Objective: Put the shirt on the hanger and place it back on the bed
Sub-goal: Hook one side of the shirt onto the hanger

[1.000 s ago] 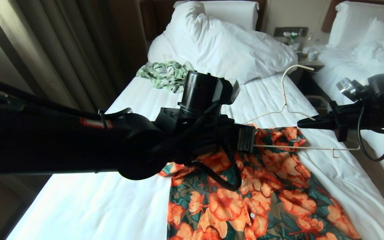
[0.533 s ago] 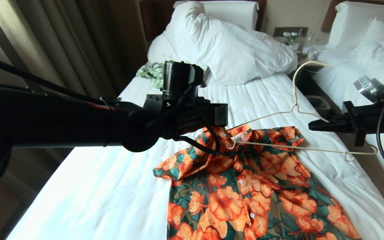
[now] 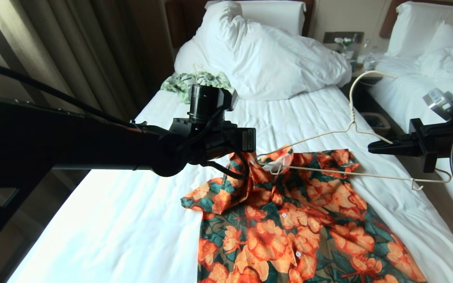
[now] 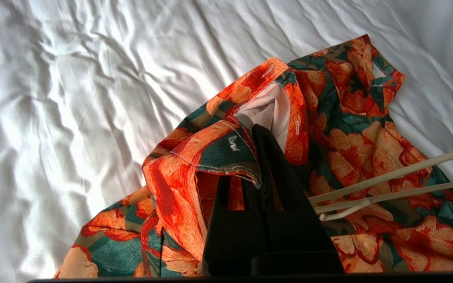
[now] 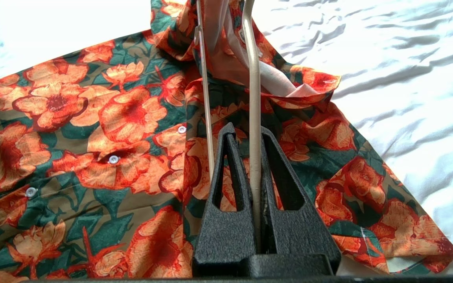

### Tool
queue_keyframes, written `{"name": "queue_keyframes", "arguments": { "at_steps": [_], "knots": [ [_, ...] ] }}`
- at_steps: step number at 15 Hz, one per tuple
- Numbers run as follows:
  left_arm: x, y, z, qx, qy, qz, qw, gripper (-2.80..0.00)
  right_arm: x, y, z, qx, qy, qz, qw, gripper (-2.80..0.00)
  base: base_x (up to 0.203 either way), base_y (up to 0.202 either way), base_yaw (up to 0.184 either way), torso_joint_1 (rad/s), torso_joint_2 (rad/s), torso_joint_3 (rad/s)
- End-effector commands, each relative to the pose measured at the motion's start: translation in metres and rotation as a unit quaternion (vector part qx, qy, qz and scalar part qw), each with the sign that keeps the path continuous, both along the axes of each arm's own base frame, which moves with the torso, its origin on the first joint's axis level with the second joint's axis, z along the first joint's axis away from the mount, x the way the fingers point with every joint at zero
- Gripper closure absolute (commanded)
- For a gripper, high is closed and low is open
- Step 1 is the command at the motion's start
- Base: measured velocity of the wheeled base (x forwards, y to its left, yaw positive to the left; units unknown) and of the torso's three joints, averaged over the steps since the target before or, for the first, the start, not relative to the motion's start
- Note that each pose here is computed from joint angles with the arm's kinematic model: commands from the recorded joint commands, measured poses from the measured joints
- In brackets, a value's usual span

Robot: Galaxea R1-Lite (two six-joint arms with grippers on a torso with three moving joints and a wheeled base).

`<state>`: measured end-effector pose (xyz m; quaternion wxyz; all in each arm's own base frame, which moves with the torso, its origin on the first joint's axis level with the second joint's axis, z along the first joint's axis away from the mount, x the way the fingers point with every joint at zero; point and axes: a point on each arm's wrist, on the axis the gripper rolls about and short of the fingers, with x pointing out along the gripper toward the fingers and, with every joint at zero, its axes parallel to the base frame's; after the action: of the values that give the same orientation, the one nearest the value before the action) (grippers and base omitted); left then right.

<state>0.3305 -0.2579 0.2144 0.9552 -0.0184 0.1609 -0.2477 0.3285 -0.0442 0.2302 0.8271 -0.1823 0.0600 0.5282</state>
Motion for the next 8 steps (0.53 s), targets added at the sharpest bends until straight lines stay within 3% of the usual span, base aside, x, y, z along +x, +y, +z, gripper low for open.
{"name": "queue_keyframes", "arguments": {
  "at_steps": [1,8],
  "knots": [
    [0.001,0.000,-0.005,0.003,0.006,0.002,1.0000,0.00,0.000,-0.003,-0.001,0.001,-0.001,-0.001,1.000,0.00,0.000,0.000,0.000,0.000,0.00,0.000],
    [-0.009,0.001,0.000,-0.001,0.002,-0.006,1.0000,0.00,0.016,-0.003,-0.013,0.001,-0.003,0.003,1.000,0.00,0.000,0.000,0.000,0.000,0.00,0.000]
  ]
}}
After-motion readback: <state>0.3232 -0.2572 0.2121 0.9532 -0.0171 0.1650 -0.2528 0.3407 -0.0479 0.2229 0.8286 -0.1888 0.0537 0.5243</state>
